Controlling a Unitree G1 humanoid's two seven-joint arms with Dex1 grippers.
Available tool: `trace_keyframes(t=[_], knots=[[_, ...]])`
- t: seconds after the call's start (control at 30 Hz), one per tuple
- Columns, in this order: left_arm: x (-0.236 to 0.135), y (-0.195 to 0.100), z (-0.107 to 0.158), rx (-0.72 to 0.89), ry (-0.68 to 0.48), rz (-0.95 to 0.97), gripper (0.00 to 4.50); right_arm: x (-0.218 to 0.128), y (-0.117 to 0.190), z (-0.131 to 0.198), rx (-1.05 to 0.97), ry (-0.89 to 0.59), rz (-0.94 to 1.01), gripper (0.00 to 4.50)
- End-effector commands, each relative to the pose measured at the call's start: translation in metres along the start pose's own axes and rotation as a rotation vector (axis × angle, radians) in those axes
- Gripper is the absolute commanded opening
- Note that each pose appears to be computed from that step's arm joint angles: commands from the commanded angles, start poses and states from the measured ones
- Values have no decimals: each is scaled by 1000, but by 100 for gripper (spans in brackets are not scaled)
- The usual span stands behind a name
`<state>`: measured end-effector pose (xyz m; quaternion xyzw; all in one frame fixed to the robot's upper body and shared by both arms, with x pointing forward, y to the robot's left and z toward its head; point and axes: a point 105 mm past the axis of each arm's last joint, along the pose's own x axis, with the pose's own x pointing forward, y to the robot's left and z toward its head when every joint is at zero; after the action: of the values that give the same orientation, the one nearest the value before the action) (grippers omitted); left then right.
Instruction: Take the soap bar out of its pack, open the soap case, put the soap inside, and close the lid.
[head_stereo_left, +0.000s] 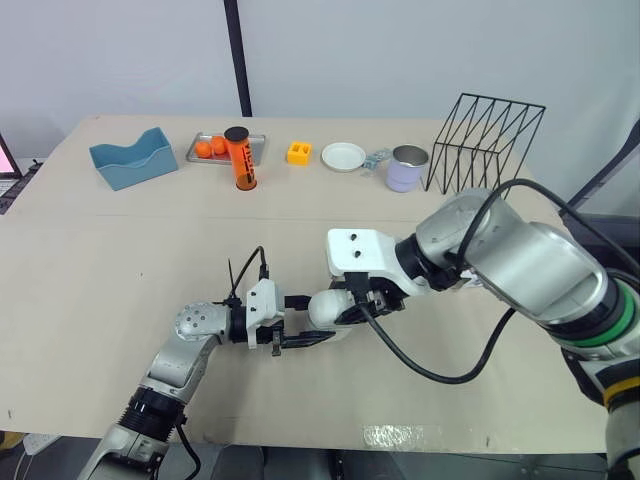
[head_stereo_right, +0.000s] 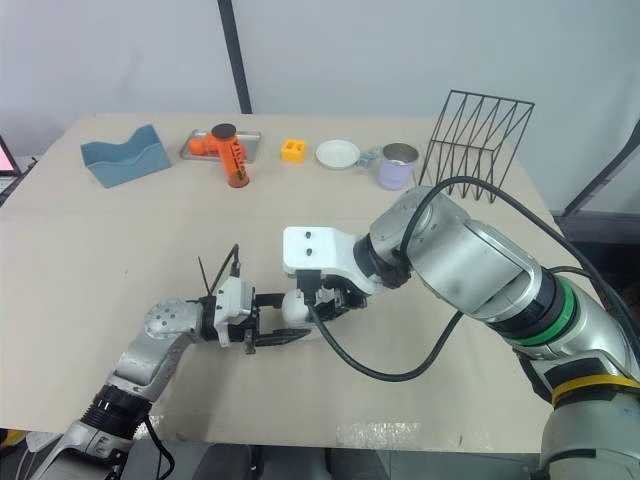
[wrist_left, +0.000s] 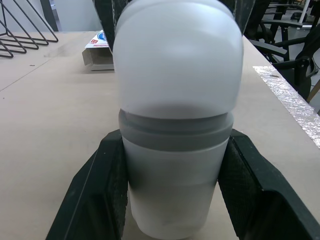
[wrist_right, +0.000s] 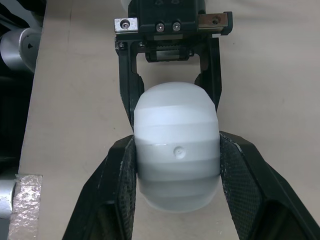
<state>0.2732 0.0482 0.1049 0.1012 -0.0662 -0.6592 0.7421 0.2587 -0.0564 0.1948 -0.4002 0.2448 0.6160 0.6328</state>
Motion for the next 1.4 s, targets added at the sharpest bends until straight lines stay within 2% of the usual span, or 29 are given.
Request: trace_keyframes(t=[0.03,0.6,0.67,0.8,1.1,1.4], knots=[[-3,9,-1,0,13,43,202,10,19,-2,-6,16,111,181],[-2,8,-1,-4,15,48,202,19,22,-8,48,21,140,181],[-2,7,-1,-6,16,47,202,19,21,-8,48,14,133,287],[-2,8,-1,-5,18,45,202,21,17,-7,40,-1,116,446],[-1,7,-1,-9,19,42,202,22,16,-11,40,0,98,446],[-1,3,-2,-22,19,33,202,8,-1,-15,56,-5,25,446]])
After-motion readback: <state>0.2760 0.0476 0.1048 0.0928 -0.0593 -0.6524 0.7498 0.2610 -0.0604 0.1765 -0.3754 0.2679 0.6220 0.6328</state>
